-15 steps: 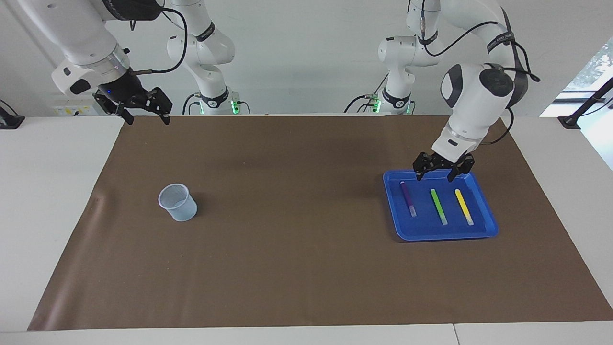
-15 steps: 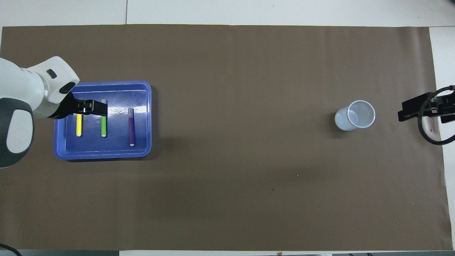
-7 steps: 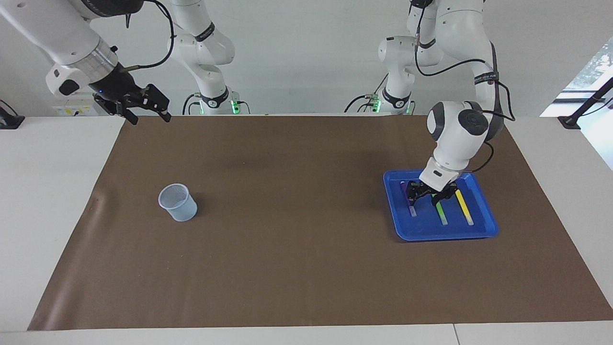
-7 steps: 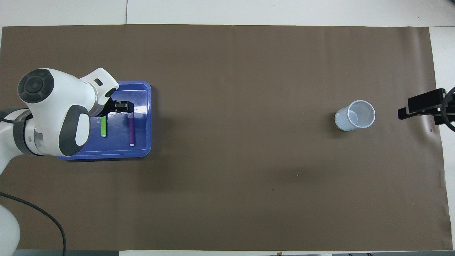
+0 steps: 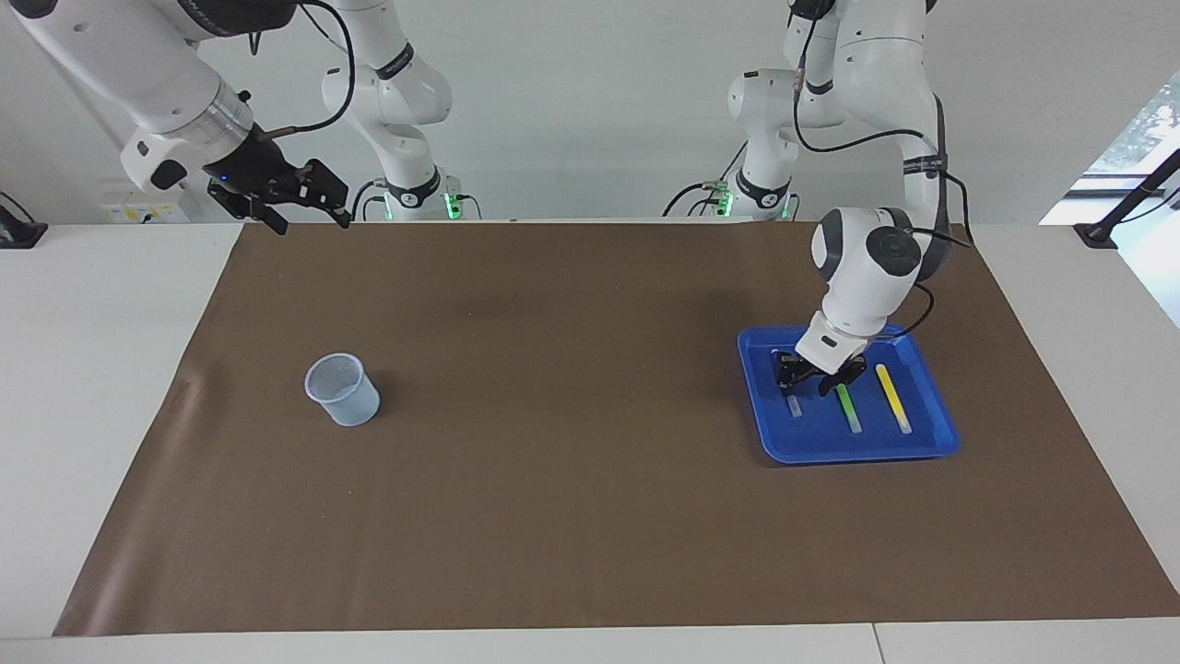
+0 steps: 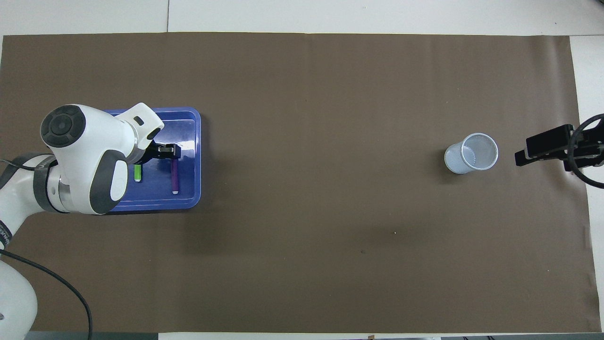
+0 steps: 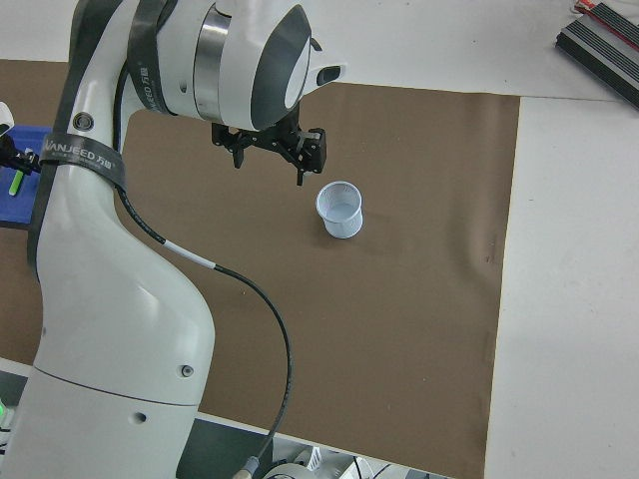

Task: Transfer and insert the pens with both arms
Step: 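Grasp the purple pen in the blue tray with the left gripper, then lift the purple pen with the left gripper while the right gripper approaches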

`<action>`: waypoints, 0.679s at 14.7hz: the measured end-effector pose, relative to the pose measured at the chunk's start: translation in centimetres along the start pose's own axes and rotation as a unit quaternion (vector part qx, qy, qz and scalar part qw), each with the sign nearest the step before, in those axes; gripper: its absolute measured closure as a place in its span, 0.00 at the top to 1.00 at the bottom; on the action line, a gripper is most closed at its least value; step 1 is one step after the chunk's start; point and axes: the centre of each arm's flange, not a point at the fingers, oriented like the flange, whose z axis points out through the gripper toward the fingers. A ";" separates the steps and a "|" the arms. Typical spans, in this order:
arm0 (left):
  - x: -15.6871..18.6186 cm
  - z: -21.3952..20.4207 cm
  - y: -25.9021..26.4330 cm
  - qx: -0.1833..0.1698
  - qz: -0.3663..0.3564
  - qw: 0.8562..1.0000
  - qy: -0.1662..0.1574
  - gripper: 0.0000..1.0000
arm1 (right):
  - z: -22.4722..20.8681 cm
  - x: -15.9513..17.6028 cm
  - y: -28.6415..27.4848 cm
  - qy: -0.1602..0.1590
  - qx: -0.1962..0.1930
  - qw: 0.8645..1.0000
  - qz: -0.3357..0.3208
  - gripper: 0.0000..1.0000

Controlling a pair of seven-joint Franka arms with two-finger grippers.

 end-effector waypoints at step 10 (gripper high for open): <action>-0.3 1.2 1.4 0.000 -0.025 1.000 -0.004 0.17 | 0.2 -0.5 -0.6 -0.004 0.031 0.999 -0.005 1.00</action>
